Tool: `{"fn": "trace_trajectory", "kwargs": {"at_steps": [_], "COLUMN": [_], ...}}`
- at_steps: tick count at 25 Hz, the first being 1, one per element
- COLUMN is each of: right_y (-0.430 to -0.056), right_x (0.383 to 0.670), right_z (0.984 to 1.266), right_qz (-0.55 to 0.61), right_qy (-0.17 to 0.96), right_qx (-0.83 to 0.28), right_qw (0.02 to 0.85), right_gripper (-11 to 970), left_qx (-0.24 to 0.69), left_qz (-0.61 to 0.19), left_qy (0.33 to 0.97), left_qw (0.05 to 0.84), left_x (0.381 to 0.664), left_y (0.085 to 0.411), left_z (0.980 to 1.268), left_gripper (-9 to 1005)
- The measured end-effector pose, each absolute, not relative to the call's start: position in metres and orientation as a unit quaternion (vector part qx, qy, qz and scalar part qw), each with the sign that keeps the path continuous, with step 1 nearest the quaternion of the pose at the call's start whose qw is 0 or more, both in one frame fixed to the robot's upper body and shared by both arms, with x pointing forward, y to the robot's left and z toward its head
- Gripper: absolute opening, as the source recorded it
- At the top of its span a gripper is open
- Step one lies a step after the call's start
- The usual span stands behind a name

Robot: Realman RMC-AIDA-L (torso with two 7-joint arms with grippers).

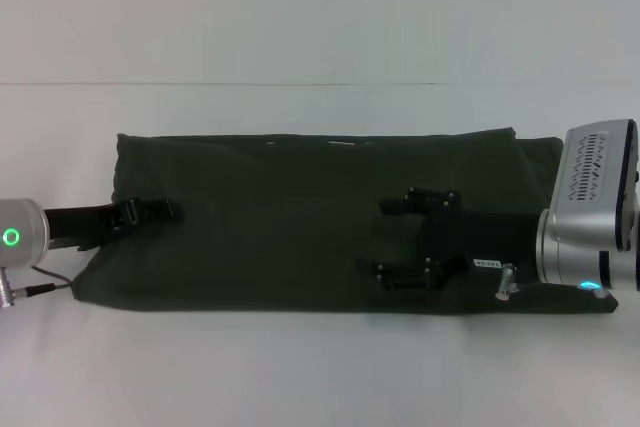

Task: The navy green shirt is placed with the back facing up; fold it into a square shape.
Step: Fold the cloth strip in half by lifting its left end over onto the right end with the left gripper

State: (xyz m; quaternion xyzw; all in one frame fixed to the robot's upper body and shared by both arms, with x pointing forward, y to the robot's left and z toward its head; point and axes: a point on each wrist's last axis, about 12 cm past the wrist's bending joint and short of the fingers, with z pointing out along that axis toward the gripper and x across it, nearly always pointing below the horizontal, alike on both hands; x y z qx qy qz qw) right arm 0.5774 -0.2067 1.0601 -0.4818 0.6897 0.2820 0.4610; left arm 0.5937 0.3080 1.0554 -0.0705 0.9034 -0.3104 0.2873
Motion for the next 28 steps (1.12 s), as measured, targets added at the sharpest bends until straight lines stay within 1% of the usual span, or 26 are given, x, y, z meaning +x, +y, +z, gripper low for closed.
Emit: {"fn": "trace_trajectory", "kwargs": {"at_steps": [10,13,19,24,28], "right_y": [-0.206,-0.206,-0.206,-0.206,-0.205], "right_x": [0.577,0.577,0.577,0.576,0.576], "right_z": [1.061,1.061,1.061,1.061,1.061], "right_qz": [0.284,0.284,0.284,0.288,0.291], "right_qy": [0.689,0.689,0.689,0.686,0.684], "right_qx": [-0.482,-0.482,-0.482,-0.484,-0.485], "right_qw": [0.462,0.462,0.462,0.461,0.461], "right_gripper": [916,915,915,916,916], "left_qx": [-0.059,-0.058,-0.037,-0.037,-0.036], "left_qz": [-0.310,-0.310,-0.311,-0.308,-0.300], "left_qy": [0.904,0.904,0.904,0.904,0.906], "left_qw": [0.289,0.289,0.293,0.294,0.295], "left_x": [0.594,0.594,0.594,0.595,0.597], "left_y": [0.305,0.305,0.304,0.307,0.320], "left_z": [1.056,1.057,1.059,1.061,1.067], "left_gripper": [565,325,117,109,103]}}
